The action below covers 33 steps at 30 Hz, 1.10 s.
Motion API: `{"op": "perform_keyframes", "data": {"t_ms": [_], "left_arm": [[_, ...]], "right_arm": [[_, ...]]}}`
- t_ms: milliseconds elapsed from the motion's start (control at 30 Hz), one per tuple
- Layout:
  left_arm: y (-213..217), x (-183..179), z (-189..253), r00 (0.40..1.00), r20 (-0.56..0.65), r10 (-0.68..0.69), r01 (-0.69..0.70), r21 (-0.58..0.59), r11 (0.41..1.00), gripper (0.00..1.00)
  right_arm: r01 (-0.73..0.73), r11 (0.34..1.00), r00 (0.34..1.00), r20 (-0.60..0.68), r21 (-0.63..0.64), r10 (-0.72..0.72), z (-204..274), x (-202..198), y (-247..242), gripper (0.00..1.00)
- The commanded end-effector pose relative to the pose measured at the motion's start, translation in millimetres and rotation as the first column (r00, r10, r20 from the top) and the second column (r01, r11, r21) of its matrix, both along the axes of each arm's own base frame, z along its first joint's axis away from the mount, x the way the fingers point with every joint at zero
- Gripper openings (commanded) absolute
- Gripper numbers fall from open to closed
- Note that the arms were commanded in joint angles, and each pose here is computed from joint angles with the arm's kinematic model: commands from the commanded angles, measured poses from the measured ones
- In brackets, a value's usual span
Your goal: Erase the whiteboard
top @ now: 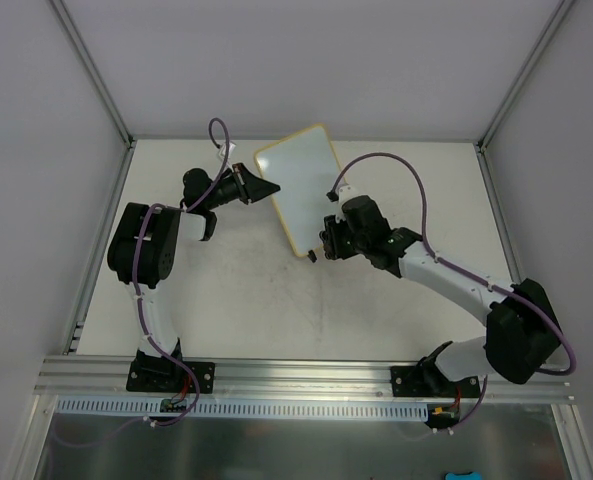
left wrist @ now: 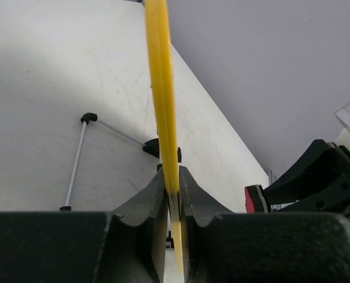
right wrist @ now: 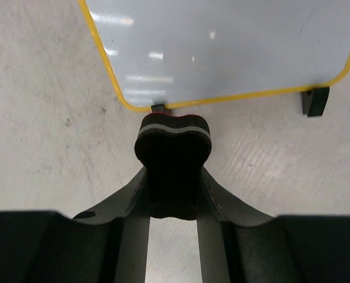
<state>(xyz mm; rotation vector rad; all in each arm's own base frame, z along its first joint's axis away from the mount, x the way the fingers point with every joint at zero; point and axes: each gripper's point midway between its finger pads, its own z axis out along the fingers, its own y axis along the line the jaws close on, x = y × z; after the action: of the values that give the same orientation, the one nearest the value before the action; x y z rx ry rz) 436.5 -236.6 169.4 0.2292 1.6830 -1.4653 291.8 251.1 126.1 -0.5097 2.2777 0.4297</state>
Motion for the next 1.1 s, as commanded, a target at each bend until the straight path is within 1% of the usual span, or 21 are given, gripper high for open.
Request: {"op": "perform_keyframes", "data": {"t_ms": [0, 67, 100, 133, 233, 367, 500, 633, 733, 800, 933, 967, 1067], "left_arm": [[-3.6, -8.7, 18.9, 0.988, 0.141, -0.056, 0.057, -0.006, 0.998, 0.12], [-3.6, -8.6, 17.6, 0.989, 0.137, -0.056, 0.058, -0.006, 0.998, 0.14], [-3.6, -8.4, 17.1, 0.989, 0.138, -0.056, 0.057, -0.006, 0.998, 0.14], [-3.7, -8.3, 16.0, 0.989, 0.135, -0.056, 0.058, -0.006, 0.998, 0.15], [-3.7, -8.0, 16.3, 0.989, 0.137, -0.056, 0.058, -0.007, 0.998, 0.16], [-3.8, -8.2, 16.3, 0.989, 0.137, -0.058, 0.059, -0.007, 0.998, 0.16], [-3.8, -8.1, 13.5, 0.99, 0.131, -0.058, 0.059, -0.005, 0.998, 0.23], [-3.5, -7.5, 9.0, 0.991, 0.122, -0.053, 0.054, -0.003, 0.999, 0.34], [-3.5, -6.9, 6.4, 0.992, 0.116, -0.052, 0.052, -0.002, 0.999, 0.38], [-3.4, -7.3, 4.9, 0.992, 0.113, -0.052, 0.052, -0.002, 0.999, 0.42], [-3.5, -7.8, 4.5, 0.992, 0.115, -0.055, 0.055, 0.0, 0.998, 0.45], [-3.5, -7.0, 3.8, 0.992, 0.115, -0.053, 0.053, 0.003, 0.999, 0.45], [-3.2, -6.9, 0.3, 0.993, 0.108, -0.051, 0.05, 0.009, 0.999, 0.46]], "right_arm": [[0.059, 0.998, 0.997, -0.054, -0.007, -0.059, -2.7, -18.3, -18.2, 0.0], [0.07, 0.997, 0.993, -0.091, -0.029, -0.072, -18.1, -31.1, -29.1, 0.0], [0.076, 0.997, 0.994, -0.081, -0.021, -0.077, -16.0, -34.7, -32.6, 0.0], [0.083, 0.996, 0.991, -0.098, -0.042, -0.087, -27.3, -42.0, -40.4, 0.0], [0.103, 0.993, 0.989, -0.102, -0.048, -0.108, -30.6, -50.6, -50.9, 0.0], [0.109, 0.991, 0.981, -0.155, -0.074, -0.119, -44.5, -68.5, -62.2, 0.0], [0.12, 0.988, 0.97, -0.198, -0.099, -0.138, -54.5, -79.6, -69.8, 0.0], [0.126, 0.982, 0.962, -0.225, -0.139, -0.155, -62.8, -85.0, -76.6, 0.0], [0.122, 0.979, 0.957, -0.243, -0.161, -0.16, -69.0, -87.7, -79.6, 0.02], [0.125, 0.977, 0.955, -0.248, -0.17, -0.165, -71.7, -88.3, -80.4, 0.03], [0.116, 0.974, 0.947, -0.273, -0.197, -0.168, -81.5, -90.6, -81.7, 0.06], [0.114, 0.973, 0.945, -0.279, -0.201, -0.168, -83.2, -91.0, -81.4, 0.09], [0.105, 0.97, 0.938, -0.302, -0.221, -0.17, -91.5, -93.0, -82.1, 0.12]]}}
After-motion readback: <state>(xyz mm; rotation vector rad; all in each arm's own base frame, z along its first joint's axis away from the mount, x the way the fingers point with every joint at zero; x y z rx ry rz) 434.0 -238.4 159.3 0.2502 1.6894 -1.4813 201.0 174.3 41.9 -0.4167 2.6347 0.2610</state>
